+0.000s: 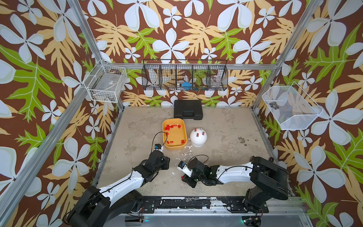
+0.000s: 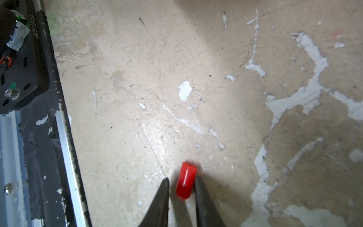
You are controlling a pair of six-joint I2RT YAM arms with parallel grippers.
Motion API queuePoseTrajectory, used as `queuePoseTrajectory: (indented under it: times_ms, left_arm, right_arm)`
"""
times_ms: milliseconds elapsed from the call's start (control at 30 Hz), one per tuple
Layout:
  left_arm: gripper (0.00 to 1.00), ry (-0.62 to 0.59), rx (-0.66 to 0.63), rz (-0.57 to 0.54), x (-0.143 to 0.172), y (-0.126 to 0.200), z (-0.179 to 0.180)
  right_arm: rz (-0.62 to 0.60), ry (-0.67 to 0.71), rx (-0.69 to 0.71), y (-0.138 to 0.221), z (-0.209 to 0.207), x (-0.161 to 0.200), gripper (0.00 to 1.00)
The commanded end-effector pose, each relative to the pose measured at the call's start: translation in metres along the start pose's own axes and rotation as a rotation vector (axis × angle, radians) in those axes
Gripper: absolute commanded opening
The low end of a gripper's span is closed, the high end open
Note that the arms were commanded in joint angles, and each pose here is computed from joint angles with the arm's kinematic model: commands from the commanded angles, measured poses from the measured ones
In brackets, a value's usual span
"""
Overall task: Cover the protruding screws with screw protection sleeves
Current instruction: Pick up the screw protection sleeve from the center of the board.
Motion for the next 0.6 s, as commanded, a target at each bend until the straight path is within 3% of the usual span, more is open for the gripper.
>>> queuePoseTrajectory:
  times_ms: [0,200,333,433,567]
  left_arm:
    - [0.41,0.0,0.012,-0.008,-0.002,0.0,-0.002]
    - [0.41,-0.003,0.01,-0.01,-0.002,0.0,-0.001]
    - [0.41,-0.004,0.025,-0.022,-0.003,0.0,-0.003]
    - [0.41,-0.005,0.089,-0.038,-0.007,0.002,-0.013]
    - [0.41,-0.02,0.262,-0.124,-0.026,0.015,-0.039]
  right_arm:
    - [0.058,-0.003,0.031,-0.003,-0.005,0.01,0.2]
    - [0.048,-0.004,0.045,0.0,-0.006,0.009,0.13]
    - [0.011,-0.001,0.055,0.009,-0.006,0.001,0.02]
    - [-0.048,-0.022,0.035,0.026,-0.008,-0.016,0.0]
    - [-0.231,-0.053,-0.085,0.075,-0.009,-0.052,0.0]
Point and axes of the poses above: each gripper's point midway between its finger pads, its own y axis back along the fingers, its own z axis along the line the jaws close on, x = y × z, the point moved 5 cm from there along y, back along the fingers, and after that the axes turned 5 degrees about y, right-handed, at the moved point
